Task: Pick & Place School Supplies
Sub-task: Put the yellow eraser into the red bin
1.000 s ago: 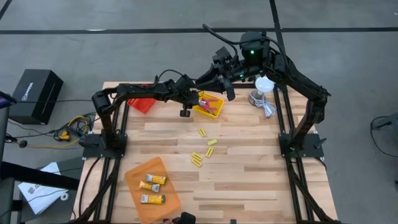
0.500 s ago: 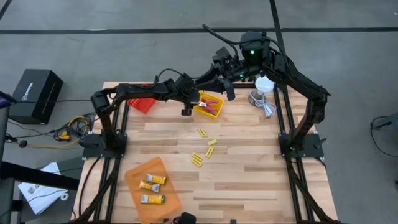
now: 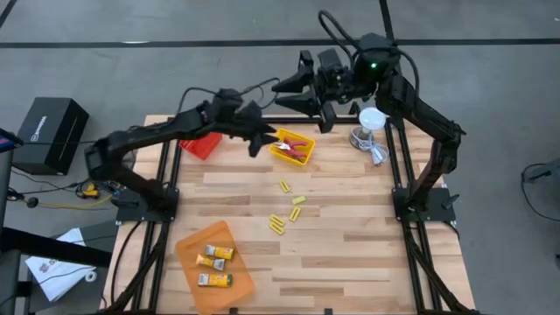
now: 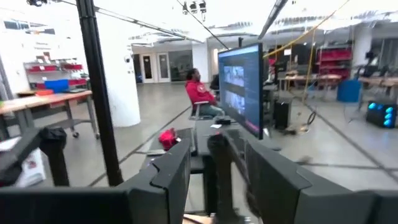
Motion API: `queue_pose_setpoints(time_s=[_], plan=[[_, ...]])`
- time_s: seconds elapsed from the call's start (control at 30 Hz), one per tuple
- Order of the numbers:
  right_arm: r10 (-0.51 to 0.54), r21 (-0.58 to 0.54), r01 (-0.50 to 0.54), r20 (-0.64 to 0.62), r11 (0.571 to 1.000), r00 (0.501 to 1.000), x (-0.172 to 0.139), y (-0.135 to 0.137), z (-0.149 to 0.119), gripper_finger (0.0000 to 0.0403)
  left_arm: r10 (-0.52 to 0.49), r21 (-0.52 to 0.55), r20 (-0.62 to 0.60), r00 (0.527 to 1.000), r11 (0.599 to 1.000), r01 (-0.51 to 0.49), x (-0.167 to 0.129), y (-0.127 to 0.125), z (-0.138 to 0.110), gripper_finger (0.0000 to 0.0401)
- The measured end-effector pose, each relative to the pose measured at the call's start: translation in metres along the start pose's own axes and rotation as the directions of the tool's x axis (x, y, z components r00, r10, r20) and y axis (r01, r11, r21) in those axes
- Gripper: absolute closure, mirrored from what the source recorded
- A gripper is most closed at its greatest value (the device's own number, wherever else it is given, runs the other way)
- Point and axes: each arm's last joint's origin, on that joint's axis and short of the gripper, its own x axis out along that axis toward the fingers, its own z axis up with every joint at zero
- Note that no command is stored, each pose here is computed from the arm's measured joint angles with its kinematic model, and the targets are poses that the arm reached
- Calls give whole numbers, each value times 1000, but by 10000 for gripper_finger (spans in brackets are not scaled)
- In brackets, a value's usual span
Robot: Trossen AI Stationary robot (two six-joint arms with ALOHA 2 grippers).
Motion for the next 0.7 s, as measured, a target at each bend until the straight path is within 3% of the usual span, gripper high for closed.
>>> queue_pose_setpoints(time_s=[0.2,0.37,0.53,0.7], plan=[[-6,-85,11,54,996,998,-12,5,14,262,-52,-33,-173,984,998,47,-2,-47,-25,253],[-137,-159,140,28,977,990,-26,11,20,274,-74,-69,-218,973,996,61,14,-76,-59,281],[-263,-127,240,-214,962,941,-52,21,9,279,-79,-100,-196,977,993,60,20,-101,-76,288],[-256,-53,262,-468,964,846,-72,30,-11,277,-15,-83,-140,990,997,3,21,-115,-84,270]])
